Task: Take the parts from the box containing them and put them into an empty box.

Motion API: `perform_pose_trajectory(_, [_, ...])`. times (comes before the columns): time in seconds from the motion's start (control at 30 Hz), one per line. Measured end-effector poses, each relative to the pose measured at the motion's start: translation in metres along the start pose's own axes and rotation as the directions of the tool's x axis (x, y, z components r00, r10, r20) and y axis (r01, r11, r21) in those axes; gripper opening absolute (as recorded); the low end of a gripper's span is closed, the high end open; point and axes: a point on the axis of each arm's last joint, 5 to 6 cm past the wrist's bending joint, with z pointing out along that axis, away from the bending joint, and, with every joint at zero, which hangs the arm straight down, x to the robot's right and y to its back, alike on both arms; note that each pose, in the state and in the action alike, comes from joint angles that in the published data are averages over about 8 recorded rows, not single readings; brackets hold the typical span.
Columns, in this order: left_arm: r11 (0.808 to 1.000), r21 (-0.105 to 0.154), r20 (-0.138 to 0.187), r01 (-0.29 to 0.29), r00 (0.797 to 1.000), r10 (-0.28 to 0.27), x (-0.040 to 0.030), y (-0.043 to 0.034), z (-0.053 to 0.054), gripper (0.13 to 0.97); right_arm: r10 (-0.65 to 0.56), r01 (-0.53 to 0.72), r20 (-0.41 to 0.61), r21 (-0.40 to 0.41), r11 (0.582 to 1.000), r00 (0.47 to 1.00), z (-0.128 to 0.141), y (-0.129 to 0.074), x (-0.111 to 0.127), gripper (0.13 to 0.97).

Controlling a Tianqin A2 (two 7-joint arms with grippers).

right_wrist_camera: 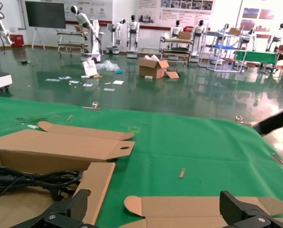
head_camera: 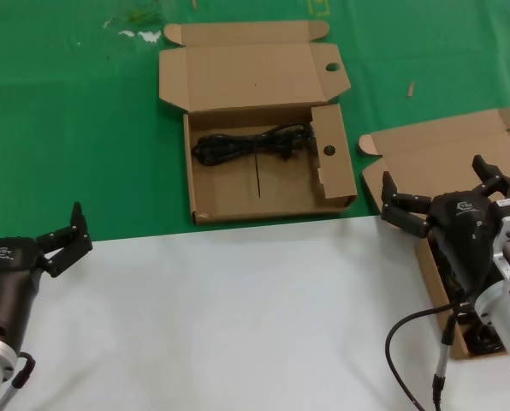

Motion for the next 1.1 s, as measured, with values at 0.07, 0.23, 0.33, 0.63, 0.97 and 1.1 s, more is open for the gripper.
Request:
perform_pose_trajectory(0.07, [1.0,0.0,0.0,0.0,1.0,0.0,0.0,0.0,0.0,0.966,0.003,-0.003,-0.005,-0.001,1.0,1.0,-0.0015,0.0004,0.0002,0.966])
perform_pose_trajectory(0.23, [1.0,0.0,0.0,0.0,1.0,0.0,0.0,0.0,0.0,0.966,0.004,-0.004,-0.006,-0.002,1.0,1.0,-0.0021,0.0005,0.0003,0.966])
perform_pose_trajectory(0.33, [1.0,0.0,0.0,0.0,1.0,0.0,0.0,0.0,0.0,0.966,0.004,-0.004,-0.006,-0.002,1.0,1.0,-0.0021,0.0005,0.0003,0.966])
perform_pose_trajectory(0.63, [1.0,0.0,0.0,0.0,1.0,0.0,0.0,0.0,0.0,0.966,0.004,-0.004,-0.006,-0.002,1.0,1.0,-0.0021,0.0005,0.0003,0.966])
perform_pose_trajectory(0.97, [1.0,0.0,0.0,0.0,1.0,0.0,0.0,0.0,0.0,0.966,0.004,-0.004,-0.006,-0.002,1.0,1.0,-0.0021,0.0005,0.0003,0.966])
perform_pose_trajectory(1.1, [1.0,0.0,0.0,0.0,1.0,0.0,0.0,0.0,0.0,0.966,0.004,-0.004,-0.006,-0.002,1.0,1.0,-0.0021,0.0005,0.0003,0.966])
